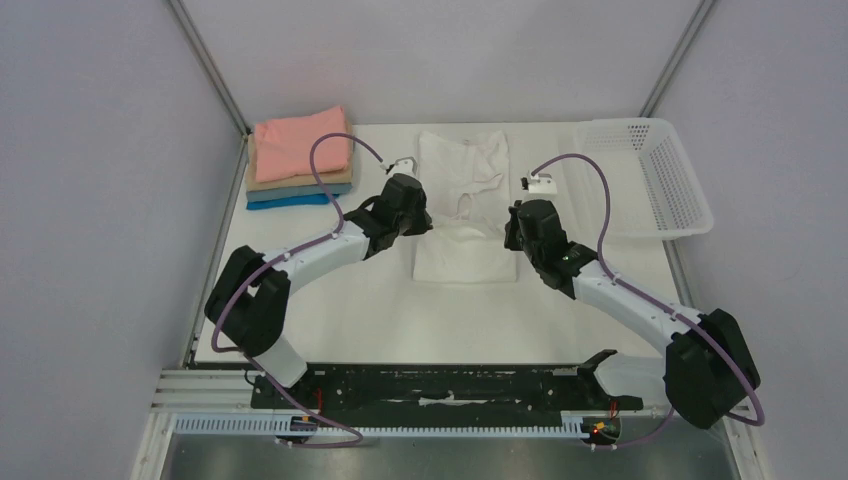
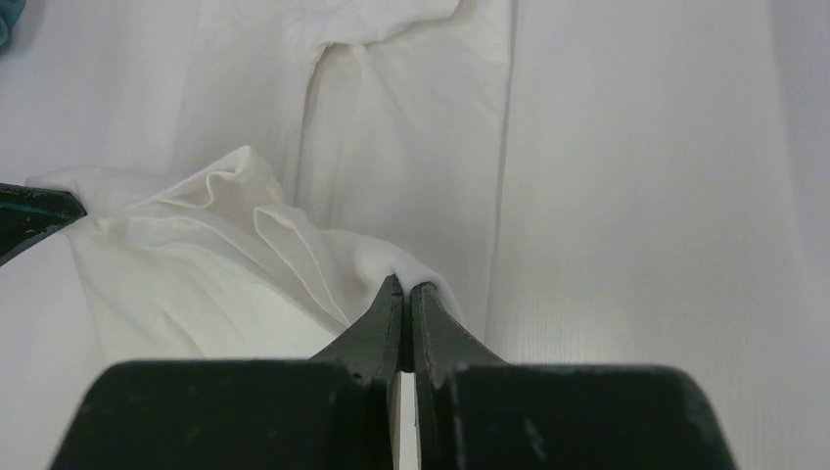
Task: Fold and stack the t-shirts
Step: Fold the folded rectangular tshirt in 1/3 of the way, then grab one side of the 2/3 rectangular tshirt with both arms
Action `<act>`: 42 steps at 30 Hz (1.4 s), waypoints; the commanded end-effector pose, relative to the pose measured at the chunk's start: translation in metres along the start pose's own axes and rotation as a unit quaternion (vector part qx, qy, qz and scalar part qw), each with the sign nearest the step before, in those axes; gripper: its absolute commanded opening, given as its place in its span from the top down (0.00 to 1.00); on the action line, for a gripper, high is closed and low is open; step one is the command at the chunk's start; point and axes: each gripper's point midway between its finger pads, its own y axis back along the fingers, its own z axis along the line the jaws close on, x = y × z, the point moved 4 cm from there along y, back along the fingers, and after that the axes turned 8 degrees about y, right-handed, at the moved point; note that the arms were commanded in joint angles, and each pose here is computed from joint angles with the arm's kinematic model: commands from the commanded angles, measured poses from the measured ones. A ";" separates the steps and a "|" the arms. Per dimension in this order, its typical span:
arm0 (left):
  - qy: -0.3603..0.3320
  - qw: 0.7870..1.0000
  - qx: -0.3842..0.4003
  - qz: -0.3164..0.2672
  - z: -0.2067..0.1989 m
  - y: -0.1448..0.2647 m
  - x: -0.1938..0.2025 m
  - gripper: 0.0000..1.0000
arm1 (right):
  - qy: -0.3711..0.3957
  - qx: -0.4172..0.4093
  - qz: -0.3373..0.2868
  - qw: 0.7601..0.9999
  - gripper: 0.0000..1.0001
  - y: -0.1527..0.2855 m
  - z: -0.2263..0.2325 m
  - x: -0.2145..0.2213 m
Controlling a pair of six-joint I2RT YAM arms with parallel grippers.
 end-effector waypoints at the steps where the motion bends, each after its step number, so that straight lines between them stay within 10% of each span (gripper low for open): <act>1: -0.009 0.999 0.025 -0.018 -0.004 -0.018 -0.030 0.98 | -0.007 -0.022 -0.055 0.998 1.00 -0.021 0.007 -0.043; 19: 0.020 0.999 0.042 0.027 0.031 -0.109 -0.043 0.86 | -0.027 -0.027 -0.028 0.999 0.97 -0.115 -0.012 -0.029; 23: 0.022 0.998 0.049 0.019 0.028 -0.110 -0.054 0.65 | -0.027 -0.035 -0.019 0.999 0.73 -0.130 -0.013 -0.031; 26: 0.022 0.998 0.057 0.005 0.018 -0.095 -0.068 0.22 | -0.022 -0.037 -0.018 0.999 0.37 -0.132 -0.016 -0.041; 29: 0.031 0.997 0.073 0.001 0.013 -0.073 -0.069 0.21 | -0.013 -0.040 -0.015 0.999 0.05 -0.120 -0.017 -0.044; 42: 0.037 0.993 0.042 0.101 0.047 -0.015 0.044 0.18 | -0.068 -0.111 0.015 0.991 0.02 -0.024 -0.020 0.048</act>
